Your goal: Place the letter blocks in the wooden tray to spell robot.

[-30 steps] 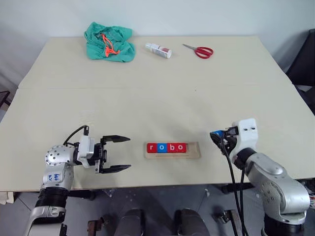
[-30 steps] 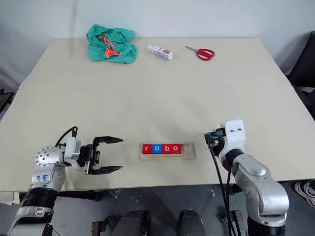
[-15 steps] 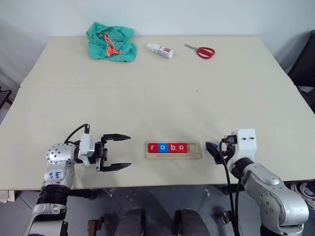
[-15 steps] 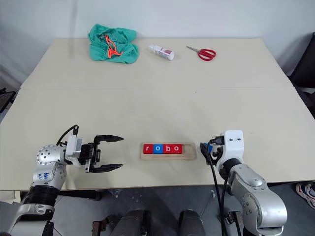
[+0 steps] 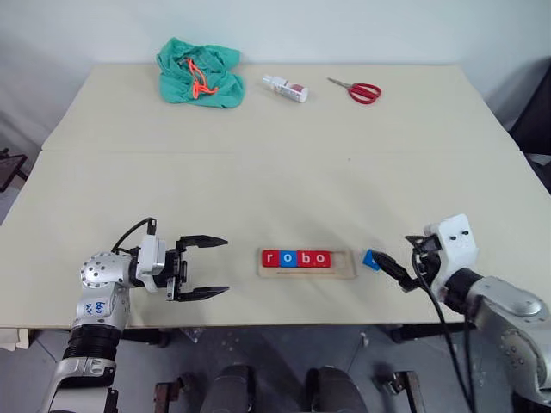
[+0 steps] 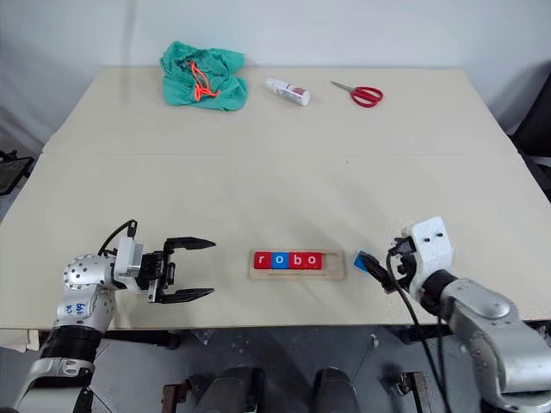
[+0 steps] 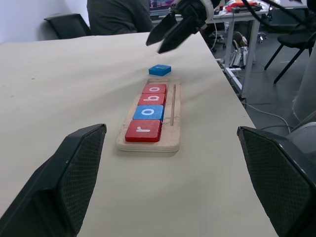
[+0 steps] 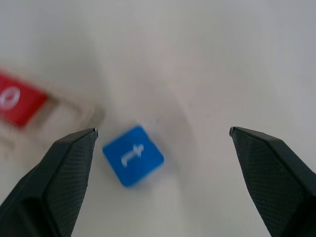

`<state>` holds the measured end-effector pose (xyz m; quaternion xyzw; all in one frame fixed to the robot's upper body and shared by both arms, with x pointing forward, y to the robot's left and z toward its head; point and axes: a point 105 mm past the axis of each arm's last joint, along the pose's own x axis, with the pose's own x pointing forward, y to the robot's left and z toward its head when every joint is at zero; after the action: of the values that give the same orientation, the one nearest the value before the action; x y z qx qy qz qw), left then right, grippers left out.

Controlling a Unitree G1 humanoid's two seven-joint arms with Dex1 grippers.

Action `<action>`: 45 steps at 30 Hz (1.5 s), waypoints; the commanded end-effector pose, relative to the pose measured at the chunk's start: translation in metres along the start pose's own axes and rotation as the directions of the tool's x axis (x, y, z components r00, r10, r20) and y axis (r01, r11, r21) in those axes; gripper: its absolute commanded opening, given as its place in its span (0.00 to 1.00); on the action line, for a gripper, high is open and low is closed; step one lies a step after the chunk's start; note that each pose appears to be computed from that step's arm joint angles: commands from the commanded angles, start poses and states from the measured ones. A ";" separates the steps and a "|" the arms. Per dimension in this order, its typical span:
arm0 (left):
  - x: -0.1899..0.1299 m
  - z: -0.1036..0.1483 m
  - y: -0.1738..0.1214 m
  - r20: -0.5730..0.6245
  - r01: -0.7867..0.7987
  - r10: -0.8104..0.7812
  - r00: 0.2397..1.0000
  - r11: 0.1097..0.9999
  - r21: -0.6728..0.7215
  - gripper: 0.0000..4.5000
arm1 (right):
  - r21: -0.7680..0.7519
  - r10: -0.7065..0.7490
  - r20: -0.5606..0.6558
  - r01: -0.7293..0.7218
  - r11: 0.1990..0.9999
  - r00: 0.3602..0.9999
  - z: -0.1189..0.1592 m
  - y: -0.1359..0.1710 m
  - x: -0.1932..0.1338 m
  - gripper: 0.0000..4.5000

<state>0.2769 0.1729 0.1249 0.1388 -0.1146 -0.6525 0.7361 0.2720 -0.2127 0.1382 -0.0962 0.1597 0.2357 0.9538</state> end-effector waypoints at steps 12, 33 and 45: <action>-0.002 0.009 -0.004 0.013 0.019 -0.020 1.000 0.999 0.050 1.00 | -0.253 0.326 -0.129 -0.349 0.902 0.936 -0.002 -0.007 0.016 0.99; -0.005 0.012 -0.008 0.001 -0.002 0.002 1.000 0.999 0.054 1.00 | -0.356 0.357 -0.149 -0.387 0.851 0.922 0.009 -0.006 0.031 0.32; -0.003 0.012 -0.003 0.004 0.005 -0.006 1.000 0.999 0.054 1.00 | -0.438 0.530 -0.230 -0.573 0.693 0.816 0.033 0.029 0.036 0.32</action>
<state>0.2691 0.1740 0.1307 0.1553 -0.1230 -0.6529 0.7311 0.3005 -0.1706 0.1475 -0.2768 0.1647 0.5227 0.7893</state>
